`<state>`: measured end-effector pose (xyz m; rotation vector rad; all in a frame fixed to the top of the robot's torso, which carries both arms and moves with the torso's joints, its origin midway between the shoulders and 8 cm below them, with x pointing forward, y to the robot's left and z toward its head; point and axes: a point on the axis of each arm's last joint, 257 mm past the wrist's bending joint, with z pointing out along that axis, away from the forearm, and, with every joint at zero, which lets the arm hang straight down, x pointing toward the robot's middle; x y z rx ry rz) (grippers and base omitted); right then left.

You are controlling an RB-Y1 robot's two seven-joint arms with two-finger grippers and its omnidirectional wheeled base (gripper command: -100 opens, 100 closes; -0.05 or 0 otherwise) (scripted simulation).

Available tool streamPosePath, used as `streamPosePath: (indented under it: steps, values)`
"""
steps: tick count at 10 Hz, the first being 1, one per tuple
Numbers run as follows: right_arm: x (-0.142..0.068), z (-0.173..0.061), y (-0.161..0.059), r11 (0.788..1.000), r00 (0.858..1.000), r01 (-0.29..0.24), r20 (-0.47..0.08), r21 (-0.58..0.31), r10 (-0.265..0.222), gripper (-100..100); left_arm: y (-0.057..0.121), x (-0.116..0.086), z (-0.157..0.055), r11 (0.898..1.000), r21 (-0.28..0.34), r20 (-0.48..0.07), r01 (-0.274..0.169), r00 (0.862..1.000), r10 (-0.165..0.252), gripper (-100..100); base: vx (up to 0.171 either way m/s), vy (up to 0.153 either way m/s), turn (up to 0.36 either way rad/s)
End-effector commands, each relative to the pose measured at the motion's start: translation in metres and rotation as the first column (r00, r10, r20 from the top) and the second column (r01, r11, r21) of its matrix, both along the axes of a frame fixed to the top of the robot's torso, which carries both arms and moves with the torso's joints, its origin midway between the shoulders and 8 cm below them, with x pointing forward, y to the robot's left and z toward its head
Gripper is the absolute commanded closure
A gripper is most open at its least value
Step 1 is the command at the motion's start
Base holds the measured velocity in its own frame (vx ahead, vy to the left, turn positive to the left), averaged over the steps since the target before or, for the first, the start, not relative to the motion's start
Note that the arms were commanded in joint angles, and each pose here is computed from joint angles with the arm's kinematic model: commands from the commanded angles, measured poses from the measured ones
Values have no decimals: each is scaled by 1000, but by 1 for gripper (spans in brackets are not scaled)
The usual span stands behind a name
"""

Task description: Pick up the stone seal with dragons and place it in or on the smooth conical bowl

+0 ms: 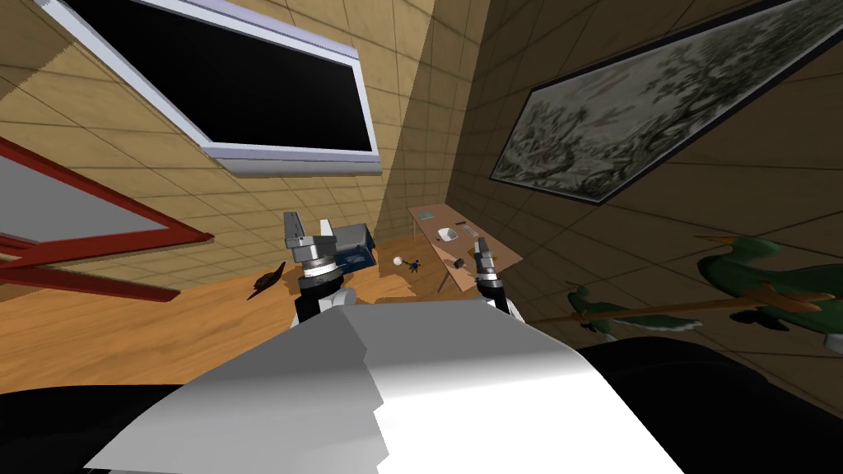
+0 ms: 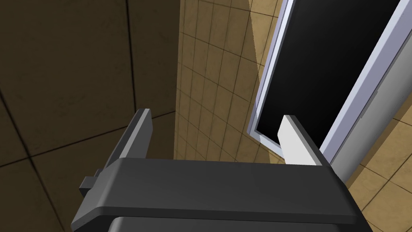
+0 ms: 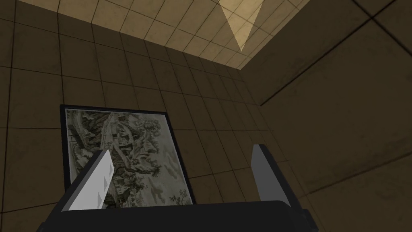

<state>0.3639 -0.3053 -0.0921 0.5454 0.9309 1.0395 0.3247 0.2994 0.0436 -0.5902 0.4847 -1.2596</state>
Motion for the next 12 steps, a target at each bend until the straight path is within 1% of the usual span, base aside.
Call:
streamPosePath:
  steps: [1,2,3,4,6,7,9,10,11,12]
  values:
    - [1,-25,-6,1000,998,10,-58,-20,-11,-100,0,0,0,1000,0,0,0,1000,0,0,-53,-9,87]
    - [1,-40,-10,999,995,14,-94,-40,-17,-100,0,0,0,1000,0,0,0,1000,0,0,-67,-18,134]
    - [1,-47,-12,999,994,18,-109,-39,-22,-100,0,0,0,1000,0,0,0,1000,0,0,-49,-14,51]
    - [0,-70,-18,998,986,24,-162,-61,-33,-100,0,0,0,1000,0,0,0,1000,0,0,-45,-8,92]
    - [-5,-113,-30,993,963,27,-264,-113,-56,-100,0,0,0,1000,0,0,0,1000,0,0,-65,-11,178]
    - [-6,-117,-31,993,960,29,-273,-113,-59,-100,0,0,0,1000,0,0,0,1000,0,0,-46,-18,62]
    - [-15,-159,-41,985,925,18,-371,-174,-82,-100,0,0,0,1000,0,0,0,1000,0,0,-37,-8,162]
    - [-17,-166,-44,984,918,21,-386,-174,-88,-100,0,0,0,1000,0,0,0,1000,0,0,-32,-13,70]
    - [-24,-186,-49,978,896,9,-432,-207,-99,-100,0,0,0,1000,0,0,0,1000,0,0,-30,-10,135]
    - [-31,-207,-54,970,871,-8,-479,-242,-112,-100,0,0,0,1000,0,0,0,1000,0,0,-34,-12,218]
